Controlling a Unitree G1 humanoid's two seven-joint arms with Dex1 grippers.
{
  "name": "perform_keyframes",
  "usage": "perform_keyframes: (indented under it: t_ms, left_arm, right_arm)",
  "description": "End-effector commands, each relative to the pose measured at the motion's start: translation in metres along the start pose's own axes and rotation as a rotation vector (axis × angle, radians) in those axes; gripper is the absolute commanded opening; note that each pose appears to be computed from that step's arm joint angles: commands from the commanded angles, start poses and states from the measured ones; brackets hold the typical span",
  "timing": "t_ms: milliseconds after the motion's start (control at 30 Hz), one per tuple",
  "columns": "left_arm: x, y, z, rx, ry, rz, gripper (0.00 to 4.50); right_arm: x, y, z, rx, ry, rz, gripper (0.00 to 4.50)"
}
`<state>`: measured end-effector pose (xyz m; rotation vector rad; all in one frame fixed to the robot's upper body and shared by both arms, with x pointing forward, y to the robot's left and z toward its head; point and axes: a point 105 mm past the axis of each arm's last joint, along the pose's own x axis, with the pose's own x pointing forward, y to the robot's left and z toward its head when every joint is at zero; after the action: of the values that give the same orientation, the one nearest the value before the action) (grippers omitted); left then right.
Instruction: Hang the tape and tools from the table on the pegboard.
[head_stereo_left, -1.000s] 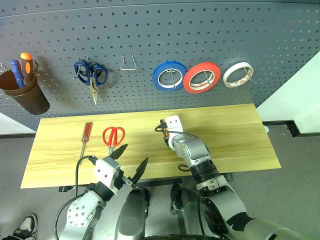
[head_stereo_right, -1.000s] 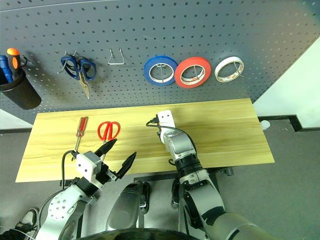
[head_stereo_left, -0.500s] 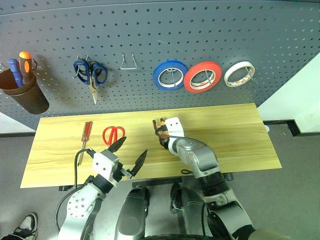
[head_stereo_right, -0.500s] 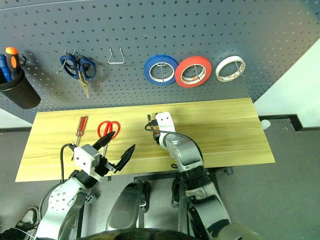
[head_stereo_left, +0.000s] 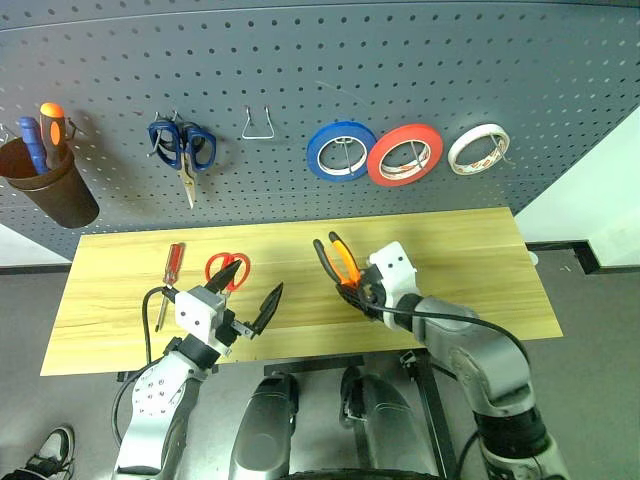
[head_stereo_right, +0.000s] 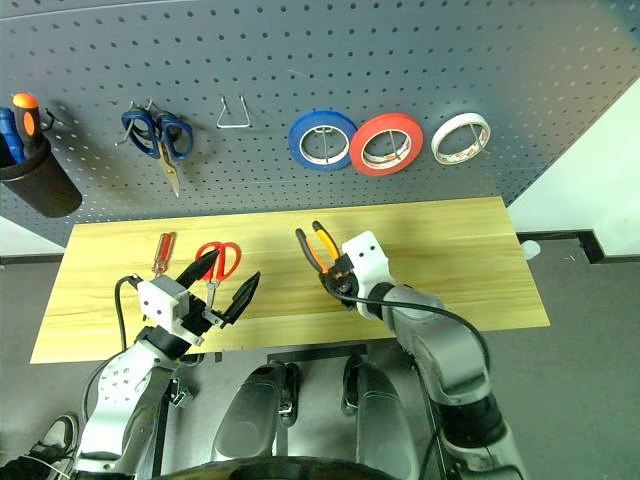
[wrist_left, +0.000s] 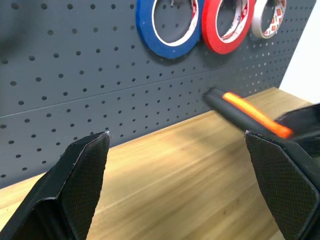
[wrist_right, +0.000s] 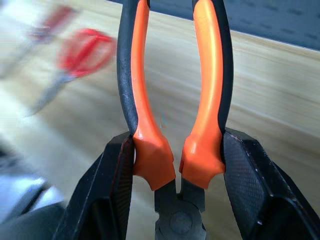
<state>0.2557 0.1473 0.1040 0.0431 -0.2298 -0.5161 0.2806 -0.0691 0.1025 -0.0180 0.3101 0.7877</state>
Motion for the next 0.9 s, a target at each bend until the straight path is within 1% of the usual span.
perform_keyframes:
  t_ms: [33, 133, 233, 367, 467, 600, 700, 900]
  left_arm:
    - [0.0, 0.007, 0.008, 0.004, -0.053, 0.021, 4.5]
    - [0.001, 0.013, 0.009, -0.007, -0.073, 0.047, 4.5]
    - [0.001, 0.018, 0.009, -0.023, -0.087, 0.078, 4.5]
    - [0.002, 0.021, 0.009, -0.026, -0.092, 0.087, 4.5]
    - [0.003, 0.023, 0.01, -0.03, -0.107, 0.101, 4.5]
    - [0.004, 0.026, 0.013, -0.042, -0.135, 0.129, 4.5]
    - [0.004, 0.029, 0.014, -0.037, -0.149, 0.157, 4.5]
    - [0.009, 0.048, 0.017, 0.072, -0.197, 0.311, 4.5]
  right_arm:
    - [-0.018, 0.014, 0.048, -0.045, -0.224, 0.13, 2.17]
    - [-0.023, 0.021, 0.07, -0.065, -0.318, 0.189, 2.17]
    - [-0.021, 0.025, 0.092, -0.083, -0.403, 0.202, 2.17]
    - [-0.015, 0.036, 0.118, -0.131, -0.484, 0.221, 2.17]
    - [-0.007, 0.046, 0.143, -0.171, -0.563, 0.23, 2.17]
    - [0.006, 0.056, 0.169, -0.239, -0.64, 0.234, 2.17]
    - [0.014, 0.057, 0.181, -0.265, -0.68, 0.217, 2.17]
    - [0.048, 0.059, 0.206, -0.308, -0.734, 0.176, 2.17]
